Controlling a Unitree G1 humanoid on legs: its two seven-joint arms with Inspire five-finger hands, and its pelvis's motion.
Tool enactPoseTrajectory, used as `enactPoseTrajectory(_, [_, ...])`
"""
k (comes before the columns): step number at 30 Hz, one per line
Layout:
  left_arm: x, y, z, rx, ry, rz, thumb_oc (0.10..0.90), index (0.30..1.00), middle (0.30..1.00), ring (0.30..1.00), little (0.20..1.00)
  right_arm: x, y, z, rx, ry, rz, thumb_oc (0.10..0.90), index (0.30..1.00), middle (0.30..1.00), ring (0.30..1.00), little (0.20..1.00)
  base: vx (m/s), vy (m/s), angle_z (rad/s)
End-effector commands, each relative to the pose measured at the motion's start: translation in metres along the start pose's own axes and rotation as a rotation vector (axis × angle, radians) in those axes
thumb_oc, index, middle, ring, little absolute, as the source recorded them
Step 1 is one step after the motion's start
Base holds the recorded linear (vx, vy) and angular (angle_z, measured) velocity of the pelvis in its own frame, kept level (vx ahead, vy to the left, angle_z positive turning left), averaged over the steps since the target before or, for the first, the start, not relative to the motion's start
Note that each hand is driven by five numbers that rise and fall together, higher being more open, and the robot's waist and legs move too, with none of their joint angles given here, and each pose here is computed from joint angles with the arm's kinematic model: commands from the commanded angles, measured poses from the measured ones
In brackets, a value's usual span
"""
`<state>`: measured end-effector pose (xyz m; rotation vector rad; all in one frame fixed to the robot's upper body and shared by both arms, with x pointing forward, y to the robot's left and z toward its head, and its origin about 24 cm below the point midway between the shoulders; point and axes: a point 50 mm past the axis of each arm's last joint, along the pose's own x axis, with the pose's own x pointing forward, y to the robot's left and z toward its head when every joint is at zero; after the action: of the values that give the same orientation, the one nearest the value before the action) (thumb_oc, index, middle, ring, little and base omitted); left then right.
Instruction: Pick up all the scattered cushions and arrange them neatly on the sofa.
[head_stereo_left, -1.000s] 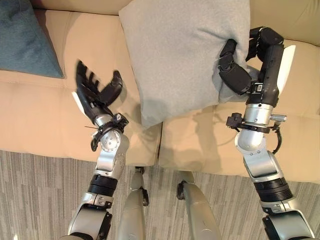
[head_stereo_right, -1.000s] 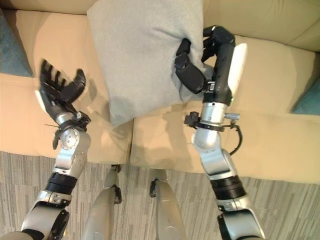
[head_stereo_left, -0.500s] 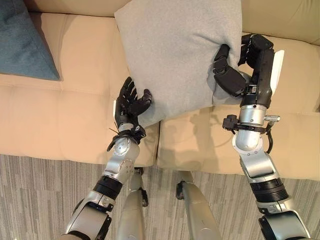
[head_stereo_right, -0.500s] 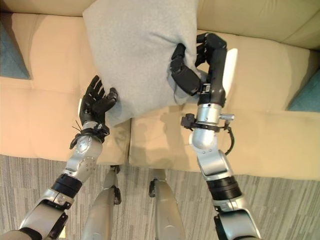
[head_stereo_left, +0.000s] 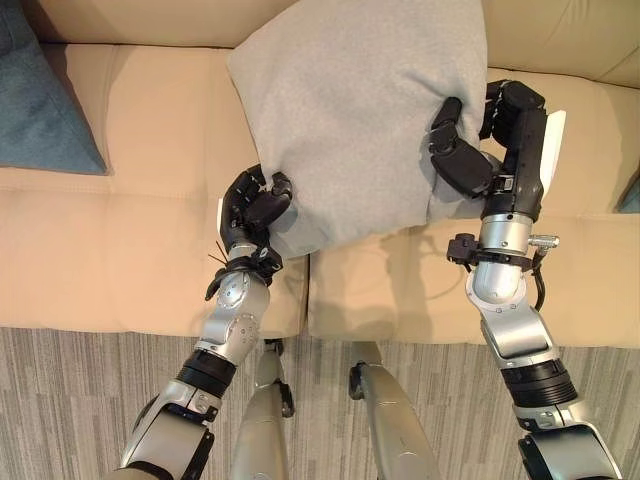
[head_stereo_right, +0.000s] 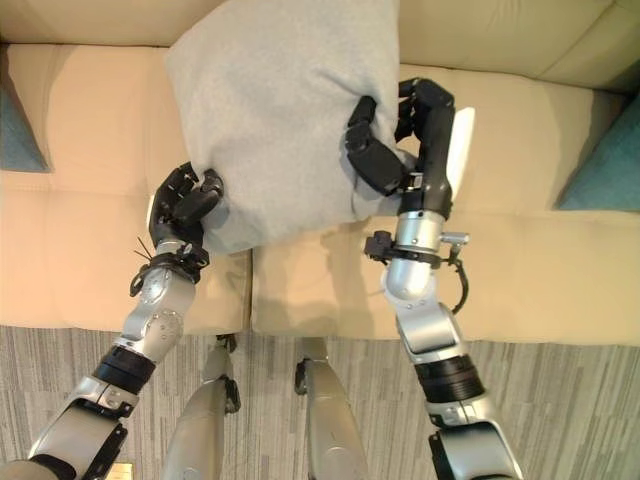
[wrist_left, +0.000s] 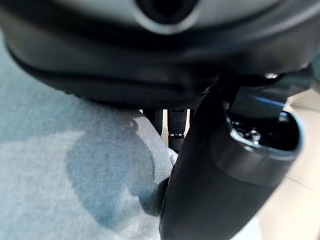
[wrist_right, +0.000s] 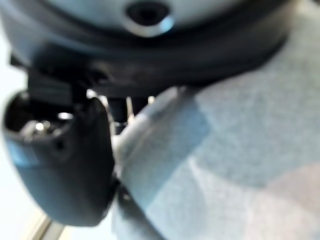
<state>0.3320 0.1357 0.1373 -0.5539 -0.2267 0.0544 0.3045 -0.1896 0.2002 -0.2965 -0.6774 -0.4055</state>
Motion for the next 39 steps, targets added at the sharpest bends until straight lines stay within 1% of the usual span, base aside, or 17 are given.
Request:
enactPoseTrajectory(1, [-0.028, -0.08, 0.03, -0.084, -0.226, -0.442, 0.4, 0.3, 0.3, 0.3, 0.3, -0.013, 0.008, 0.041, 0.257, -0.208, -0.005, 0.4, 0.3, 0.3, 0.3, 0.3, 0.0, 0.0, 0.0])
enactPoseTrajectory(7, [-0.047, -0.096, 0.049, -0.029, -0.352, -0.558, 0.4, 0.3, 0.3, 0.3, 0.3, -0.026, 0.002, 0.052, 0.282, -0.273, 0.008, 0.4, 0.3, 0.3, 0.3, 0.3, -0.01, 0.0, 0.0])
enactPoseTrajectory(8, [-0.053, -0.101, 0.064, 0.011, -0.448, -0.597, 0.4, 0.3, 0.3, 0.3, 0.3, -0.027, -0.002, 0.064, 0.283, -0.342, -0.005, 0.4, 0.3, 0.3, 0.3, 0.3, 0.0, 0.0, 0.0])
enactPoseTrajectory(10, [-0.053, -0.101, 0.064, 0.013, -0.449, -0.597, 0.4, 0.3, 0.3, 0.3, 0.3, -0.027, -0.002, 0.064, 0.283, -0.342, -0.006, 0.4, 0.3, 0.3, 0.3, 0.3, 0.0, 0.0, 0.0])
enactPoseTrajectory(11, [-0.061, -0.11, 0.088, 0.059, -0.606, -0.643, 0.4, 0.3, 0.3, 0.3, 0.3, -0.026, -0.006, 0.086, 0.289, -0.468, -0.017, 0.4, 0.3, 0.3, 0.3, 0.3, 0.04, -0.003, -0.02])
enactPoseTrajectory(13, [-0.065, -0.113, 0.096, 0.077, -0.66, -0.663, 0.4, 0.3, 0.3, 0.3, 0.3, -0.026, -0.008, 0.093, 0.287, -0.51, -0.022, 0.4, 0.3, 0.3, 0.3, 0.3, 0.0, 0.003, -0.02])
enactPoseTrajectory(15, [-0.074, -0.121, 0.12, 0.149, -0.836, -0.703, 0.4, 0.3, 0.3, 0.3, 0.3, -0.026, -0.014, 0.114, 0.276, -0.639, -0.034, 0.4, 0.3, 0.3, 0.3, 0.3, 0.07, 0.004, -0.04])
enactPoseTrajectory(22, [-0.077, -0.14, 0.146, 0.194, -1.032, -0.698, 0.4, 0.3, 0.3, 0.3, 0.3, -0.012, -0.012, 0.144, 0.304, -0.802, -0.062, 0.4, 0.3, 0.3, 0.3, 0.3, 0.02, -0.001, -0.01])
enactPoseTrajectory(25, [-0.066, -0.153, 0.15, 0.209, -1.052, -0.669, 0.4, 0.3, 0.3, 0.3, 0.3, 0.006, -0.001, 0.153, 0.294, -0.827, -0.066, 0.4, 0.3, 0.3, 0.3, 0.3, 0.0, 0.0, 0.0])
enactPoseTrajectory(26, [-0.052, -0.161, 0.15, 0.243, -1.046, -0.631, 0.4, 0.3, 0.3, 0.3, 0.3, 0.024, 0.007, 0.155, 0.255, -0.819, -0.067, 0.4, 0.3, 0.3, 0.3, 0.3, 0.0, 0.0, 0.0])
enactPoseTrajectory(27, [-0.052, -0.162, 0.151, 0.242, -1.051, -0.632, 0.4, 0.3, 0.3, 0.3, 0.3, 0.025, 0.008, 0.156, 0.256, -0.824, -0.069, 0.4, 0.3, 0.3, 0.3, 0.3, 0.0, 0.0, 0.0])
enactPoseTrajectory(28, [-0.034, -0.169, 0.148, 0.299, -1.018, -0.582, 0.4, 0.3, 0.3, 0.3, 0.3, 0.043, 0.016, 0.155, 0.214, -0.797, -0.071, 0.4, 0.3, 0.3, 0.3, 0.3, 0.0, 0.0, 0.0])
enactPoseTrajectory(31, [-0.015, -0.176, 0.148, 0.368, -0.998, -0.531, 0.4, 0.3, 0.3, 0.3, 0.3, 0.06, 0.023, 0.157, 0.177, -0.775, -0.083, 0.4, 0.3, 0.3, 0.3, 0.3, -0.01, -0.004, 0.0])
enactPoseTrajectory(32, [0.008, -0.182, 0.147, 0.473, -0.96, -0.471, 0.4, 0.3, 0.3, 0.3, 0.3, 0.078, 0.031, 0.155, 0.122, -0.73, -0.08, 0.4, 0.3, 0.3, 0.3, 0.3, -0.02, -0.017, 0.05])
enactPoseTrajectory(35, [0.025, -0.19, 0.154, 0.553, -0.949, -0.43, 0.4, 0.3, 0.3, 0.3, 0.3, 0.099, 0.037, 0.155, 0.065, -0.688, -0.086, 0.4, 0.3, 0.3, 0.3, 0.3, -0.01, -0.01, 0.04])
enactPoseTrajectory(38, [0.046, -0.197, 0.165, 0.642, -0.909, -0.371, 0.4, 0.3, 0.3, 0.3, 0.3, 0.124, 0.045, 0.135, -0.003, -0.517, -0.109, 0.4, 0.3, 0.3, 0.3, 0.3, -0.02, -0.021, -0.01])
enactPoseTrajectory(39, [0.047, -0.197, 0.166, 0.641, -0.911, -0.372, 0.4, 0.3, 0.3, 0.3, 0.3, 0.125, 0.045, 0.136, -0.002, -0.519, -0.109, 0.4, 0.3, 0.3, 0.3, 0.3, -0.01, -0.034, -0.02])
